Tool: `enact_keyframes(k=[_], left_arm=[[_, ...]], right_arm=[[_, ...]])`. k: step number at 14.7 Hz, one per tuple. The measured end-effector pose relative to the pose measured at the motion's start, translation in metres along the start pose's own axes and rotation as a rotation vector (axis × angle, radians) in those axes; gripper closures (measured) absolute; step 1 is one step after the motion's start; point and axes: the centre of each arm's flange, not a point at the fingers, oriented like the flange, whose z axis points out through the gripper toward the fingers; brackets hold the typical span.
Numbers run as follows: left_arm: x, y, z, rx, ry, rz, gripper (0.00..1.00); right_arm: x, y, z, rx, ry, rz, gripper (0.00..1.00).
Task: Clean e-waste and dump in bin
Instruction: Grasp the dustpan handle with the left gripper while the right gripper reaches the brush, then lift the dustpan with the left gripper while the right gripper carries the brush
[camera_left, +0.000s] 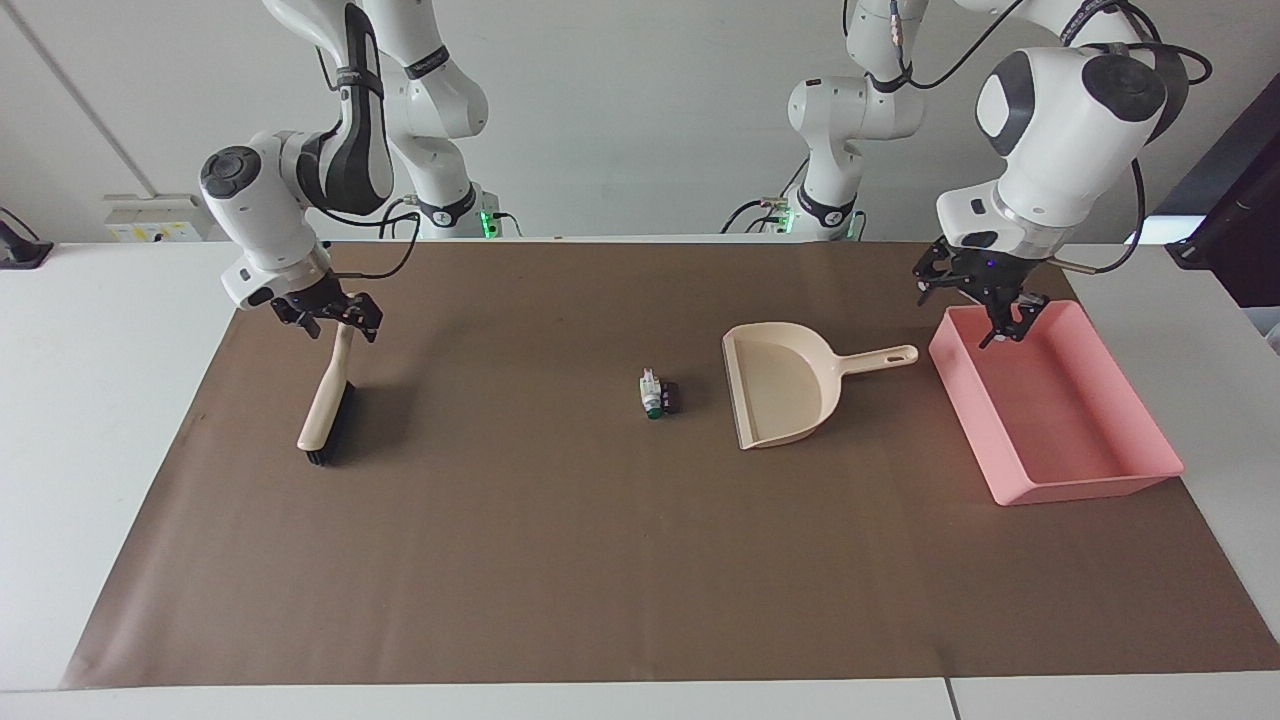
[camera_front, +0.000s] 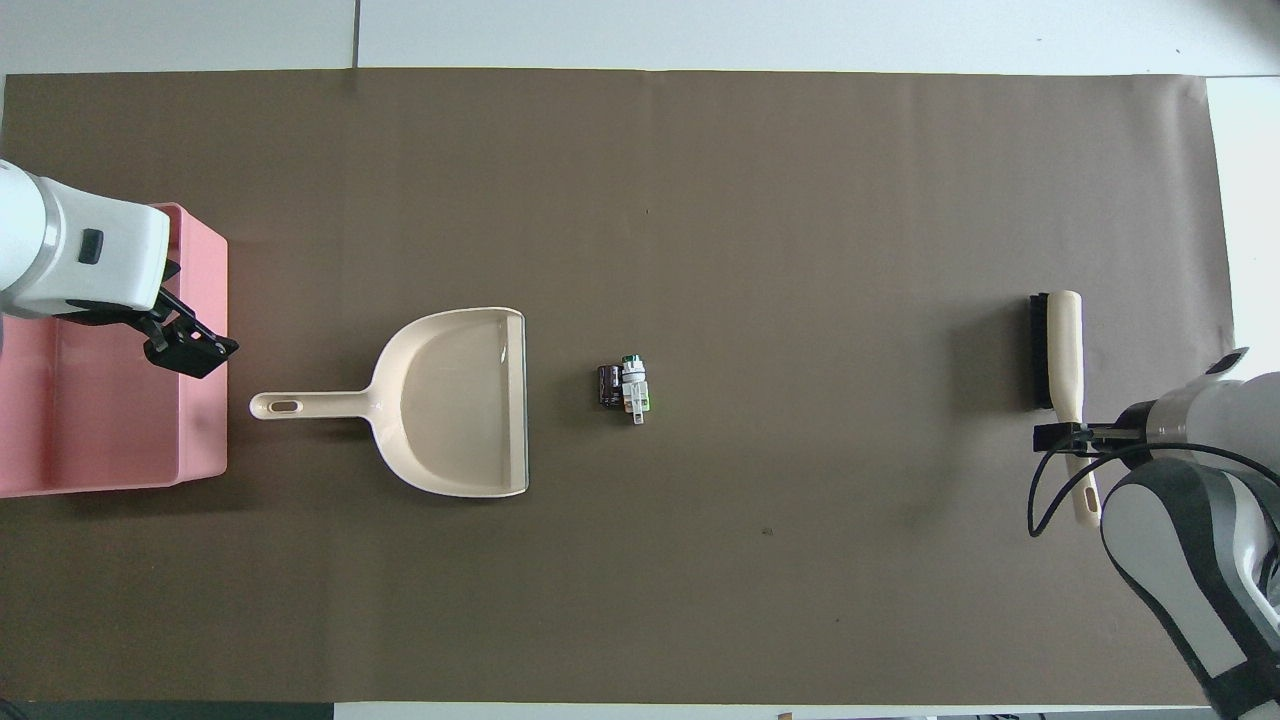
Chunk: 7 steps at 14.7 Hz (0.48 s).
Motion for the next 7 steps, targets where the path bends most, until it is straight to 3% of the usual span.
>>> enact_keyframes(k=[4,7], left_arm=[[0.017,0.015,0.033,-0.016,-0.026,0.261,0.02],[0.029,0.034,0.079,0.018,-0.123,0.367,0.02]], right_arm=[[-0.006,0.005,0.014,0.009,-0.007,-0.008,0.02],[-0.007,0.006,0.014,0.009,-0.006,-0.008,0.07]])
